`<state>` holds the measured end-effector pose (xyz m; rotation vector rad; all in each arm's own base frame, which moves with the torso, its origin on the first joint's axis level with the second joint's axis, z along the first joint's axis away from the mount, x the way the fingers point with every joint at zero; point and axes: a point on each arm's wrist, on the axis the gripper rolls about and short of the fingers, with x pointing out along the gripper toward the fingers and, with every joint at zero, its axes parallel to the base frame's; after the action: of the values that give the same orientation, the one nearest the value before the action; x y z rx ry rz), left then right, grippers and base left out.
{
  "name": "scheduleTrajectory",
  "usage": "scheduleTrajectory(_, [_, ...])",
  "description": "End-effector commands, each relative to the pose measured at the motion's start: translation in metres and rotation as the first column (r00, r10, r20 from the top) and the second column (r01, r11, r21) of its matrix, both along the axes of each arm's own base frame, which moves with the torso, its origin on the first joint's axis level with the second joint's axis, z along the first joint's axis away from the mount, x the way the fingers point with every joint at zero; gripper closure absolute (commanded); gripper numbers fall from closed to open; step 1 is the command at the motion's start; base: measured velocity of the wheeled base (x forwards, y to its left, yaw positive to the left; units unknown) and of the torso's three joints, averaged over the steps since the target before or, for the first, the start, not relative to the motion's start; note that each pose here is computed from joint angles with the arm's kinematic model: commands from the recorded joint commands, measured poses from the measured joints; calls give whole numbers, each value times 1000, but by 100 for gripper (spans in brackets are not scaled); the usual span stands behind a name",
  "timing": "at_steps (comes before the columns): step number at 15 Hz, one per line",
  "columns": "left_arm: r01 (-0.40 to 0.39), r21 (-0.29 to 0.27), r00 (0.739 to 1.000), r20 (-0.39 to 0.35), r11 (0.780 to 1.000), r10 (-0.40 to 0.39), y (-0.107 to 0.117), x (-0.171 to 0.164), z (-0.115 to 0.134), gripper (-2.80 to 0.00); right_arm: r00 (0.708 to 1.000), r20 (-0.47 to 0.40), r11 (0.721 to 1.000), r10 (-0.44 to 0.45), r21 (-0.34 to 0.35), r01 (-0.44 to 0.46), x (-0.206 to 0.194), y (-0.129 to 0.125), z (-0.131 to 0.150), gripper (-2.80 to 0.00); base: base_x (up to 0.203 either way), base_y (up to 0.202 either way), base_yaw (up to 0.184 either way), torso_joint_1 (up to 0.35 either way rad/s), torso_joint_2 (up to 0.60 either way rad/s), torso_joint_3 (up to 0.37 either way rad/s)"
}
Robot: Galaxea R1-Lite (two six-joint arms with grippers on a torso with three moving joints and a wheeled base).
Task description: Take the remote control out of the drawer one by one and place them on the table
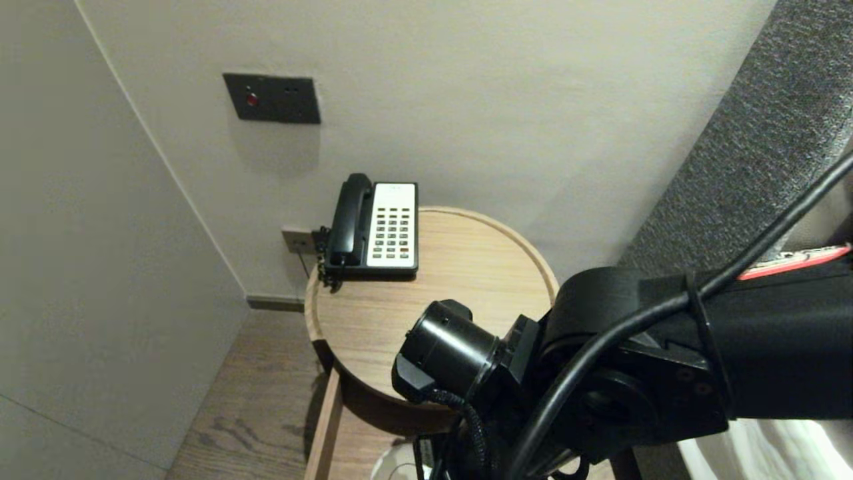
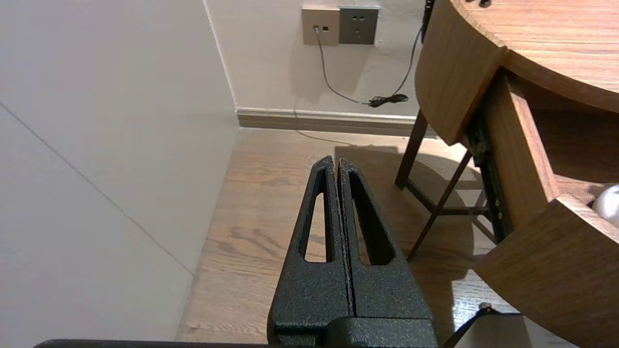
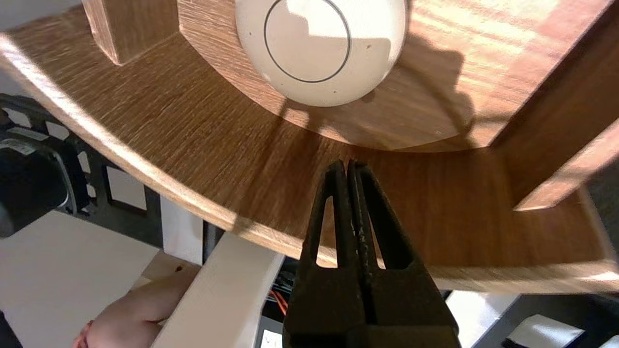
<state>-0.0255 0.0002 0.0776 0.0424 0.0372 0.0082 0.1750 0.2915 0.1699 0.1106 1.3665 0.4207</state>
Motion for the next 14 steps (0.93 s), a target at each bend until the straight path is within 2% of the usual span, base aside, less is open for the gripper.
scheduleTrajectory(1, [0,1,1000,0,1000,0,0,0,0,0,1000,-15,1000,-19,-10,19,4,8,-7,0,0,0,0,0,0,0])
scheduleTrajectory(4, [0,1,1000,0,1000,0,0,0,0,0,999,-11,999,-53,13,53,9,16,-4,0,0,0,0,0,0,0])
scheduleTrajectory(7, [0,0,1000,0,1000,0,0,0,0,0,999,-11,999,-49,4,49,7,20,0,0,0,0,0,0,0,0])
scheduleTrajectory(8, [0,1,1000,0,1000,0,0,0,0,0,998,-5,998,-55,-14,55,8,22,0,-127,0,0,0,0,0,0])
scheduleTrajectory(9, [0,1,1000,0,1000,0,0,0,0,0,998,2,998,-59,-27,59,8,23,0,-280,0,0,0,0,0,0])
scheduleTrajectory(14, [1,1,1000,0,1000,-1,0,0,0,0,999,-9,996,-53,-66,52,6,30,-8,-280,0,0,0,0,0,0])
